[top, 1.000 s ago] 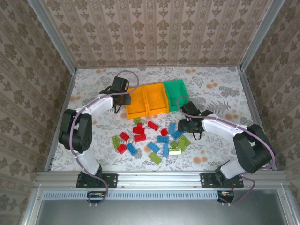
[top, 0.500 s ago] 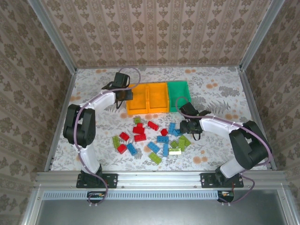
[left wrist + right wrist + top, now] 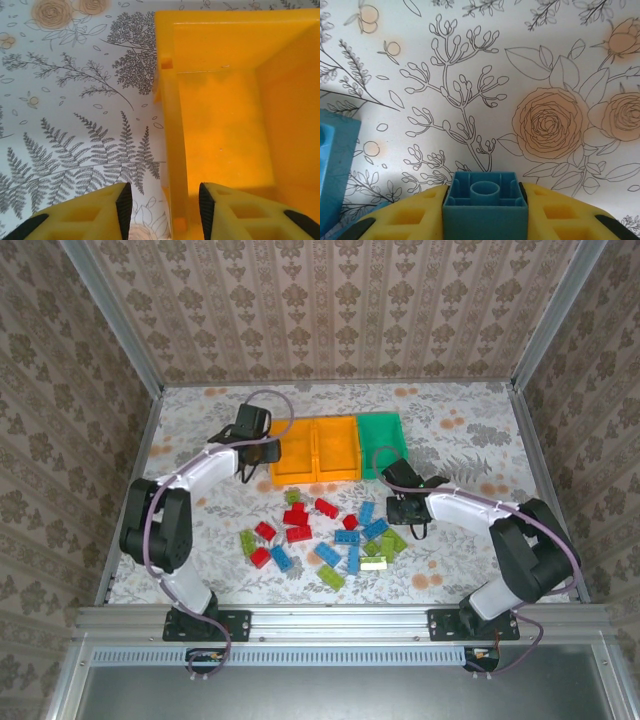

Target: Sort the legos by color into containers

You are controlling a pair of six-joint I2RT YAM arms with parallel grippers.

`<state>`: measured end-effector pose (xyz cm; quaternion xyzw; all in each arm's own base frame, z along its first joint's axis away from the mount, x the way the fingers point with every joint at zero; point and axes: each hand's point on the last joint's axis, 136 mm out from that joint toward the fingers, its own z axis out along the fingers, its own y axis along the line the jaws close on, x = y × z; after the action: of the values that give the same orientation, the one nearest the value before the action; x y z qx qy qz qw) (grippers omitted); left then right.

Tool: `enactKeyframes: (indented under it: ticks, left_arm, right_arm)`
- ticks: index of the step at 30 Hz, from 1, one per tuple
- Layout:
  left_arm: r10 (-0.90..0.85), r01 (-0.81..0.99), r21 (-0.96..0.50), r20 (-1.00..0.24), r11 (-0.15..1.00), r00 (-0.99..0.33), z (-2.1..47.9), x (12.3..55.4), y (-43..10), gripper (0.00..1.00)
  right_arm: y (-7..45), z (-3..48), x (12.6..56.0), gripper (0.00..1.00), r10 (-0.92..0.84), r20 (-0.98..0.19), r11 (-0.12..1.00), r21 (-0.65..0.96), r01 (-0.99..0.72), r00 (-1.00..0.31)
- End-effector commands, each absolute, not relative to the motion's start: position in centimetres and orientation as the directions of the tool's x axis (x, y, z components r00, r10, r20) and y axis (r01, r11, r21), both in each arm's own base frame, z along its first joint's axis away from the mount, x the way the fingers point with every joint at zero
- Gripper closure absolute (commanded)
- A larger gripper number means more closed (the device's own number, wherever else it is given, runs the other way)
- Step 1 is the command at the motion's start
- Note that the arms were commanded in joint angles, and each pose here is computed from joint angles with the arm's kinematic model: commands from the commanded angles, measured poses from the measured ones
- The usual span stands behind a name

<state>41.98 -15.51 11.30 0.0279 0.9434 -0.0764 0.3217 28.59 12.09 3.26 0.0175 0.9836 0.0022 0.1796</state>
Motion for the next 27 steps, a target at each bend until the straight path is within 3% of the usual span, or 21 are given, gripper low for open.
enactKeyframes:
  ticks: [1, 5, 12, 27]
  left_arm:
    - [-0.021, 0.077, -0.123, -0.644, 0.989, -0.765, 12.7, 40.7, -15.1, 0.48]
    - [-0.033, 0.07, -0.128, -0.665, 0.989, -0.746, 12.9, 38.8, -14.8, 0.31]
    - [-0.01, 0.083, -0.106, -0.674, 0.991, -0.739, 12.0, 35.5, -14.7, 0.26]
    - [0.06, 0.169, -0.109, -0.641, 0.979, -0.765, 10.0, 30.6, -14.8, 0.22]
  right_arm:
    - [12.1, 5.8, 29.1, 0.67, 0.051, -0.408, 0.999, 0.02, 0.047, -0.912]
    - [13.2, 8.5, 30.1, 0.67, 0.072, -0.461, 0.995, 0.094, 0.033, -0.885]
    - [18.5, 14.1, 33.7, 0.67, 0.126, -0.561, 0.941, 0.328, -0.08, -0.818]
    - [14.7, 12.8, 44.2, 0.66, 0.157, -0.63, 0.988, 0.093, 0.127, -0.761]
